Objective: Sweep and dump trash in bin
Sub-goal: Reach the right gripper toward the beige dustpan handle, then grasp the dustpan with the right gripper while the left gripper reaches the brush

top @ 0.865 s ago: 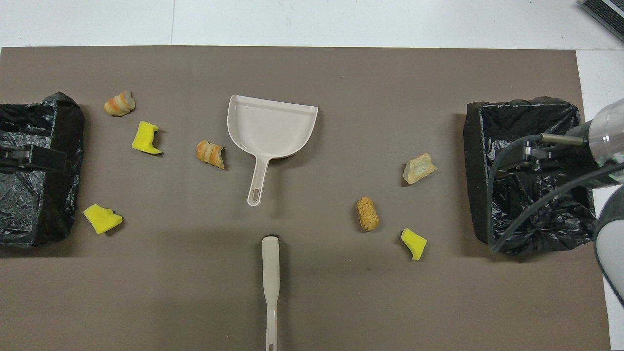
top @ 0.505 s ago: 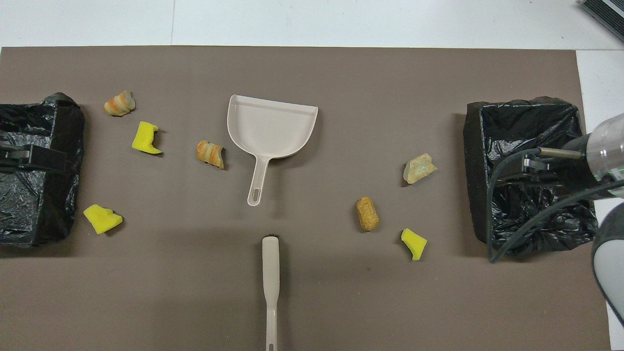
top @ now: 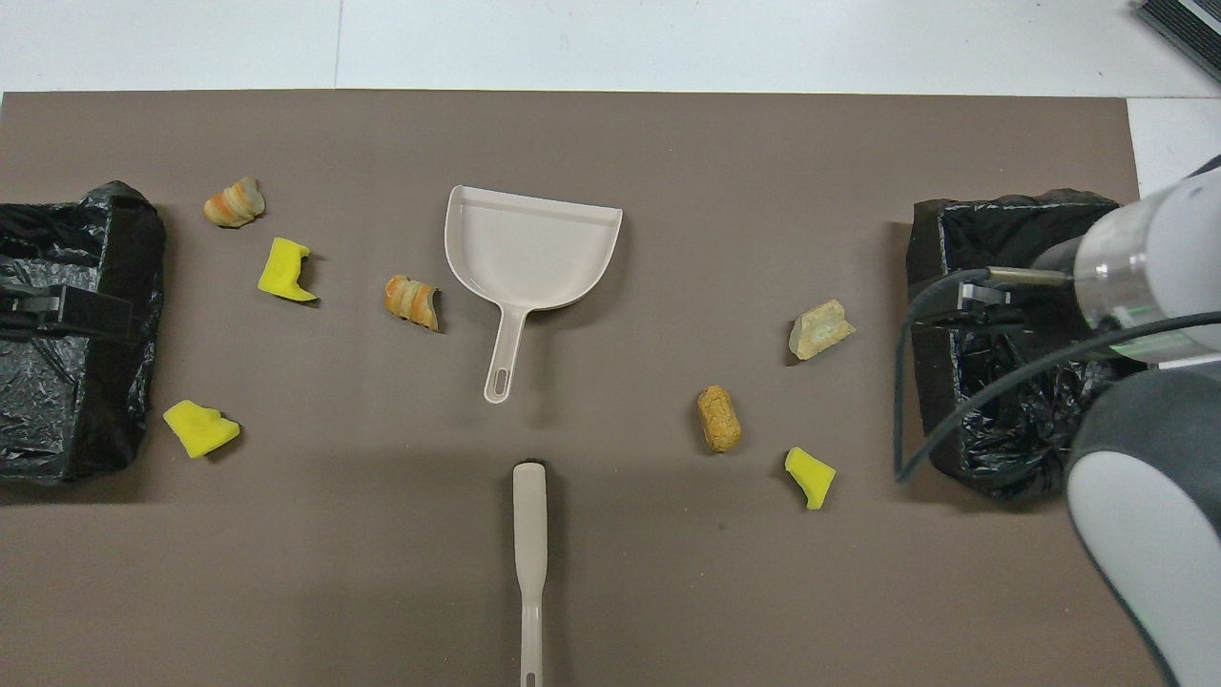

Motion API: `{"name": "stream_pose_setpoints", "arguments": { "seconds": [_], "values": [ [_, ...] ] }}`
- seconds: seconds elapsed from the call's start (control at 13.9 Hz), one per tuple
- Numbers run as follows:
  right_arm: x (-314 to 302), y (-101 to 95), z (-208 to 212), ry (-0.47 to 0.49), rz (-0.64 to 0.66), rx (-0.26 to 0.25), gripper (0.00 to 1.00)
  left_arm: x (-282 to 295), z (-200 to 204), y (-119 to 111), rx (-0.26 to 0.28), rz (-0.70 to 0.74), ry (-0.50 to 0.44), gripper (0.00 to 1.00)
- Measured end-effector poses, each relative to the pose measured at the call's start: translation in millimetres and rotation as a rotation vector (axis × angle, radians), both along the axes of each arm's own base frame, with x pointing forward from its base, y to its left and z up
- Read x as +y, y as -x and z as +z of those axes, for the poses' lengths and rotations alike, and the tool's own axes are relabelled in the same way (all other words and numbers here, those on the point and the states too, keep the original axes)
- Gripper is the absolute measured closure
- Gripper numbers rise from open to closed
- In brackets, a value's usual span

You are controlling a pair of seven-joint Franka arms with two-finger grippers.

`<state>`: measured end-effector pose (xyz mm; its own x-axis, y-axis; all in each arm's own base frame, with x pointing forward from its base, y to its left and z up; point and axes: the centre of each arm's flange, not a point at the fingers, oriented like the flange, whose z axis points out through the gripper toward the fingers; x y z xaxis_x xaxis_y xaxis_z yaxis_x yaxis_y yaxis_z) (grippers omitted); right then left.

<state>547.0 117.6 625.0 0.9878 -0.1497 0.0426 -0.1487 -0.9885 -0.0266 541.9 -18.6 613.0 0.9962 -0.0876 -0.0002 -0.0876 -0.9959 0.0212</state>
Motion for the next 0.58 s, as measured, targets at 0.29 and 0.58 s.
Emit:
{"name": "stream_pose_setpoints", "arguments": {
  "seconds": [0.29, 0.58],
  "values": [
    [97.8, -35.1, -57.3, -0.009, -0.046, -0.002, 0.00, -53.5, -30.4, 38.5, -0.013, -0.096, 0.004, 0.00],
    [204.6, -69.9, -121.4, -0.033, -0.080, -0.027, 0.00, -92.1, -72.0, 106.2, -0.013, -0.187, 0.005, 0.00]
  ]
}}
